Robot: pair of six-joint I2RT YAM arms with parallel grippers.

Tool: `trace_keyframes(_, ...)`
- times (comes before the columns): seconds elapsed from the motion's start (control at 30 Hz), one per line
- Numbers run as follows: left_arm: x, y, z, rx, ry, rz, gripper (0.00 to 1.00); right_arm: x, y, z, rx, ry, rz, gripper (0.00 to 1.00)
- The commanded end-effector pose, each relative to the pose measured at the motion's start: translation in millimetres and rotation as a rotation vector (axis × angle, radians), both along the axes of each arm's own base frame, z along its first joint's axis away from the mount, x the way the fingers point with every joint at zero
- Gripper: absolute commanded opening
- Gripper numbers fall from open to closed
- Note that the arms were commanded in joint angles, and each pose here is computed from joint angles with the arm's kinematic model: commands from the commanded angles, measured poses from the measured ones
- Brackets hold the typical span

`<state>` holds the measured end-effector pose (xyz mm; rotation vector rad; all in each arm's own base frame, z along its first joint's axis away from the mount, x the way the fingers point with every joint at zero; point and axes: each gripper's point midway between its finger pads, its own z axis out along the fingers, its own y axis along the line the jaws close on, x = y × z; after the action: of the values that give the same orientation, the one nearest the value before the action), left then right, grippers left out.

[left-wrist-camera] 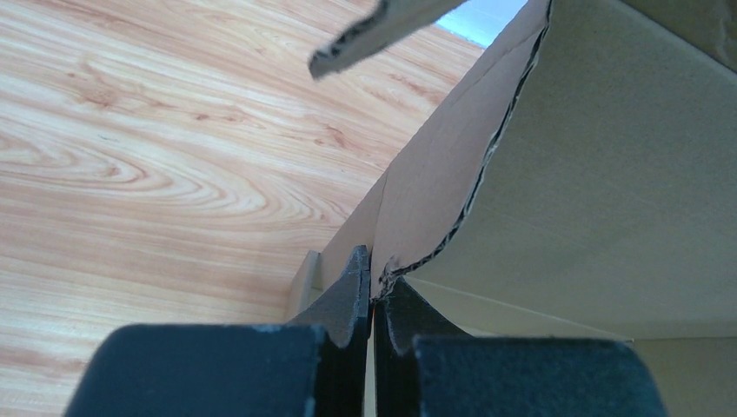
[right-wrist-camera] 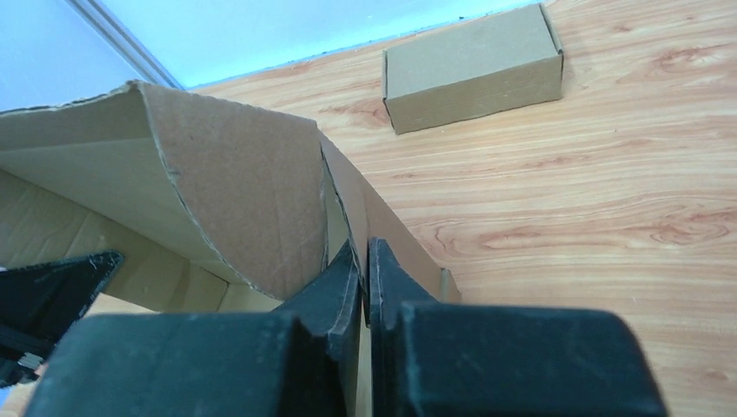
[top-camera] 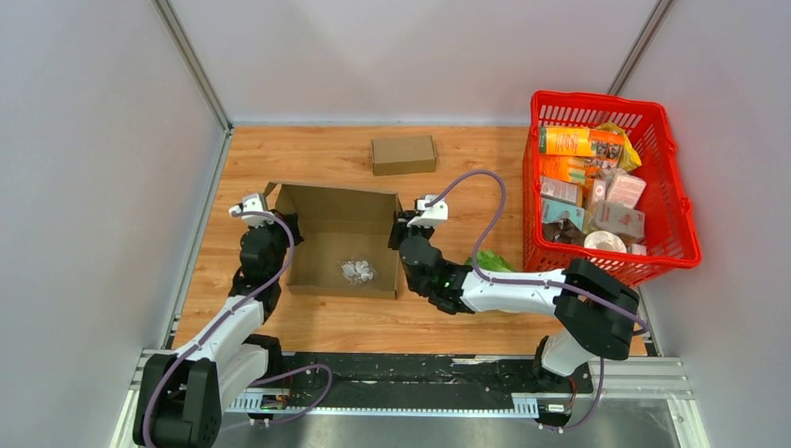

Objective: Fold the paper box

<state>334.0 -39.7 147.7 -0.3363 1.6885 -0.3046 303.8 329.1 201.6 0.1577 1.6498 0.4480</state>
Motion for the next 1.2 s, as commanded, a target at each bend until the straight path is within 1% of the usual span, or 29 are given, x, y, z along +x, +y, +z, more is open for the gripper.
trace_keyframes(0.0,-9,1,-14,-0.07,0.024,0.031,0.0,-1,-5,12,0.095,-0.014,-0.152,0.07)
trace_keyframes(0.17,-16,12,-22,-0.106,0.02,0.098,0.0,-12,-5,-8,0.076,0.005,-0.155,0.09)
trace_keyframes(0.3,-19,15,-27,-0.109,0.026,0.12,0.0,-20,-4,-27,0.066,0.044,-0.143,0.1)
trace_keyframes(0.37,-19,16,-29,-0.106,0.03,0.123,0.0,-24,-6,-38,0.036,0.065,-0.14,0.13)
trace_keyframes(0.4,-19,17,-29,-0.107,0.033,0.127,0.0,-25,-6,-41,0.065,0.08,-0.142,0.13)
trace_keyframes(0.57,-18,18,-36,-0.133,0.064,0.152,0.0,-32,2,-51,0.089,0.142,-0.103,0.13)
trace_keyframes(0.7,-20,23,-42,-0.14,0.076,0.185,0.0,-37,11,-70,0.096,0.197,-0.08,0.2)
trace_keyframes(0.8,-21,24,-44,-0.135,0.09,0.189,0.0,-40,9,-81,0.04,0.216,-0.062,0.22)
trace_keyframes(0.83,-22,24,-46,-0.134,0.1,0.192,0.0,-42,9,-82,0.019,0.219,-0.048,0.24)
trace_keyframes(0.87,-22,24,-44,-0.133,0.102,0.193,0.0,-44,8,-85,-0.049,0.22,-0.015,0.27)
trace_keyframes(0.9,-22,25,-43,-0.13,0.11,0.198,0.0,-47,7,-80,-0.071,0.219,0.006,0.36)
trace_keyframes(0.93,-26,27,-49,-0.121,0.14,0.208,0.0,-49,3,-82,-0.146,0.225,0.028,0.4)
trace_keyframes(0.97,-26,27,-46,-0.122,0.135,0.209,0.0,-52,-1,-81,-0.222,0.228,0.055,0.45)
trace_keyframes(1.0,-27,28,-47,-0.122,0.135,0.209,0.0,-54,-5,-70,-0.261,0.216,0.092,0.58)
trace_keyframes(1.03,-27,28,-46,-0.122,0.131,0.212,0.0,-55,-7,-72,-0.312,0.215,0.148,0.63)
trace_keyframes(1.07,-28,28,-46,-0.122,0.129,0.213,0.0,-62,-3,-73,-0.384,0.219,0.266,0.69)
trace_keyframes(1.1,-28,29,-45,-0.123,0.125,0.214,0.0,-65,-2,-71,-0.399,0.233,0.334,0.79)
trace_keyframes(1.13,-27,28,-45,-0.119,0.123,0.206,0.0,-59,-13,-60,-0.387,0.246,0.37,0.84)
trace_keyframes(1.17,-27,26,-42,-0.117,0.119,0.195,0.0,-74,-3,-67,-0.369,0.285,0.542,0.9)
